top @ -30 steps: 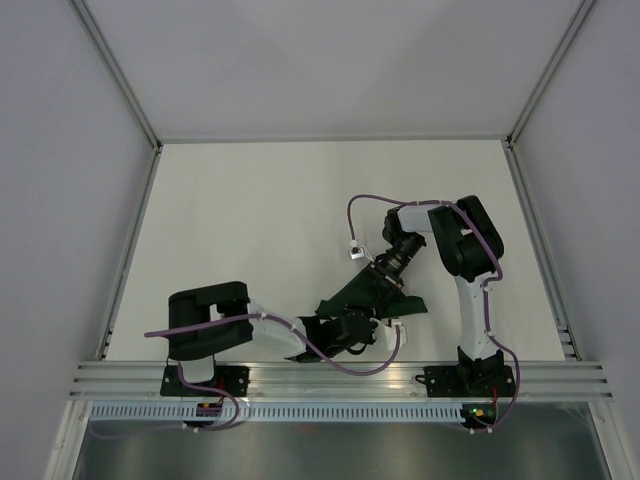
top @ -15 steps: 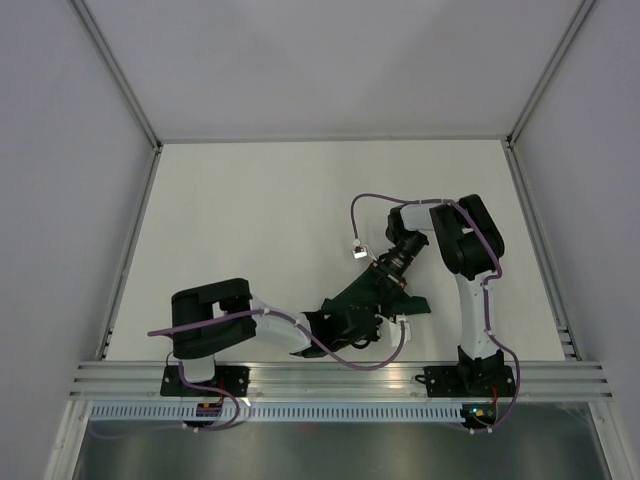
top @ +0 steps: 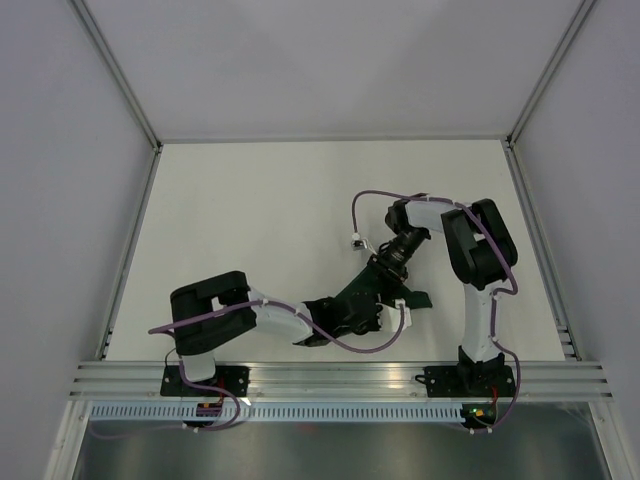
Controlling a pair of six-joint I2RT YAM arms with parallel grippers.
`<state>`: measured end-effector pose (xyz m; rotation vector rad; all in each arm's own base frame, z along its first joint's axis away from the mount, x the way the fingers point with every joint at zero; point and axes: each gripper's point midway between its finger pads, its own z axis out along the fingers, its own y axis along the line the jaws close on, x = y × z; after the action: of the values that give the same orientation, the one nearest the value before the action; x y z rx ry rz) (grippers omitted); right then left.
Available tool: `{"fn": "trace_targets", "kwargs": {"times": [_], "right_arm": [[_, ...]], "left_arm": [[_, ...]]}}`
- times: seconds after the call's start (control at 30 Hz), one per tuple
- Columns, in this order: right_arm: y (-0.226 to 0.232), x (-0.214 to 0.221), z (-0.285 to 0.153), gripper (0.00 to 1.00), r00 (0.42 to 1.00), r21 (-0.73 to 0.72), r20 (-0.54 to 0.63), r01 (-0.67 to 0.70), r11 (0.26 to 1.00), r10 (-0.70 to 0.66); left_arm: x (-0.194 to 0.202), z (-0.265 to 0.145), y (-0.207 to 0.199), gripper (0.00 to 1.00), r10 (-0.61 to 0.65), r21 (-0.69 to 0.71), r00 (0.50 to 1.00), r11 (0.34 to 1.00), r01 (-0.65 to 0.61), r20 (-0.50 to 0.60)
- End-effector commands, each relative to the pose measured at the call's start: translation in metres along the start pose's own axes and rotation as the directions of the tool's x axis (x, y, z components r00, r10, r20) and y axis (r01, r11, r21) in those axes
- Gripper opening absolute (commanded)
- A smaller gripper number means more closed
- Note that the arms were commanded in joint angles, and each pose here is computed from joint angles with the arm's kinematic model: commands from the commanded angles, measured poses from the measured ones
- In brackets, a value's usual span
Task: Fold the napkin, place the utensils inside, and roll it up
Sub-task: Roll the napkin with the utensil
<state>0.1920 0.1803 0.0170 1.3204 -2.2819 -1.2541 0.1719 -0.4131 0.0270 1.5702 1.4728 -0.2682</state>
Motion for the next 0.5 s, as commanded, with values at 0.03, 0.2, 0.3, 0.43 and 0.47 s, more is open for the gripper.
{"fn": "trace_targets", "kwargs": {"times": [0.03,0.2,0.3,0.43,0.47], "right_arm": [[-0.040,-0.040,-0.031,0.46,0.975,0.274,0.070,0.183,0.944,-0.210],[-0.042,-0.059,-0.064,0.48,0.964,0.383,0.179,0.116,0.917,-0.197],[-0.045,-0.071,-0.089,0.47,0.942,0.451,0.270,0.057,0.891,-0.197],[-0.047,-0.072,-0.129,0.48,0.891,0.514,0.400,-0.022,0.857,-0.217],[-0.047,-0.074,-0.138,0.48,0.875,0.533,0.420,-0.022,0.846,-0.242]], "left_arm": [[0.059,-0.004,-0.050,0.02,-0.101,0.185,0.976,0.973,0.138,-0.195],[0.061,-0.001,-0.054,0.02,-0.160,0.214,0.962,0.954,0.208,-0.221],[0.057,-0.001,-0.052,0.02,-0.221,0.237,0.950,0.933,0.272,-0.222],[0.061,-0.002,-0.044,0.02,-0.304,0.263,0.917,0.891,0.370,-0.258],[0.059,-0.003,-0.047,0.02,-0.327,0.287,0.906,0.871,0.399,-0.268]]}}
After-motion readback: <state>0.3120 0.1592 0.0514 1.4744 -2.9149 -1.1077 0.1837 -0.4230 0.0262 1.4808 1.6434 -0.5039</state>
